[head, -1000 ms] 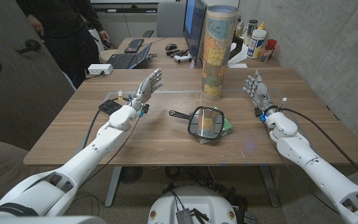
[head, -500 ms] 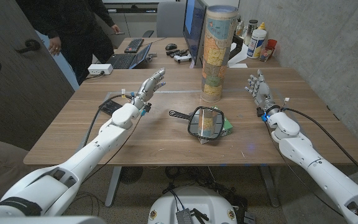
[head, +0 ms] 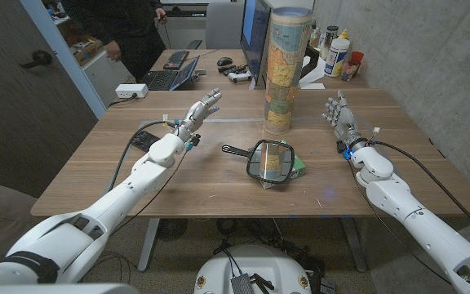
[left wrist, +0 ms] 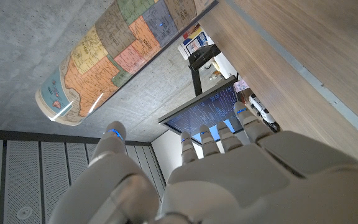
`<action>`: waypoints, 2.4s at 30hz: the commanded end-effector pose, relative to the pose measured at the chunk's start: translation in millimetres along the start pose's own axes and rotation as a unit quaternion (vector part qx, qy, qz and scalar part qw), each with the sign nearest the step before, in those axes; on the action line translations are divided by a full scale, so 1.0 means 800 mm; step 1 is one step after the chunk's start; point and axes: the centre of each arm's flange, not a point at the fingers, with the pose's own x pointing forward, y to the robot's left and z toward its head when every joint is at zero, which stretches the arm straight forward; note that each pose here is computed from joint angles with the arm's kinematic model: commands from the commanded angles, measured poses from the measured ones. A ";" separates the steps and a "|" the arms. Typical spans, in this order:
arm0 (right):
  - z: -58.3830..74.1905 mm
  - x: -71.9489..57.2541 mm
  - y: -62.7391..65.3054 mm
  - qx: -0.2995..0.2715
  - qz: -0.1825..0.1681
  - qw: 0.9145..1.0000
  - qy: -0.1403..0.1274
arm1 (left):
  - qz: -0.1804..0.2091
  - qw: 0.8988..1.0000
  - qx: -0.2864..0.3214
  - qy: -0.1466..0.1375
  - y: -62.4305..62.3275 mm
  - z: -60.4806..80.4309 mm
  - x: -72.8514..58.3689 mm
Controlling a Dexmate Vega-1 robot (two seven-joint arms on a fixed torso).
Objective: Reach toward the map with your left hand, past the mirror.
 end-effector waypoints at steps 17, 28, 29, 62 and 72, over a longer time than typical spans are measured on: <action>-0.001 0.005 0.009 -0.001 0.001 1.000 0.004 | -0.008 0.995 0.094 -0.033 -0.008 0.016 0.020; -0.001 0.007 0.011 -0.003 0.004 1.000 0.006 | 0.005 0.992 0.114 -0.047 -0.010 0.017 0.020; -0.001 0.008 0.011 -0.004 0.004 1.000 0.006 | 0.004 0.992 0.114 -0.047 -0.011 0.017 0.020; 0.000 0.003 0.006 -0.001 0.004 1.000 0.004 | -0.001 0.984 0.169 -0.050 -0.030 0.029 0.034; 0.001 0.004 0.007 -0.003 0.002 1.000 0.004 | 0.004 0.984 0.170 -0.052 -0.032 0.028 0.041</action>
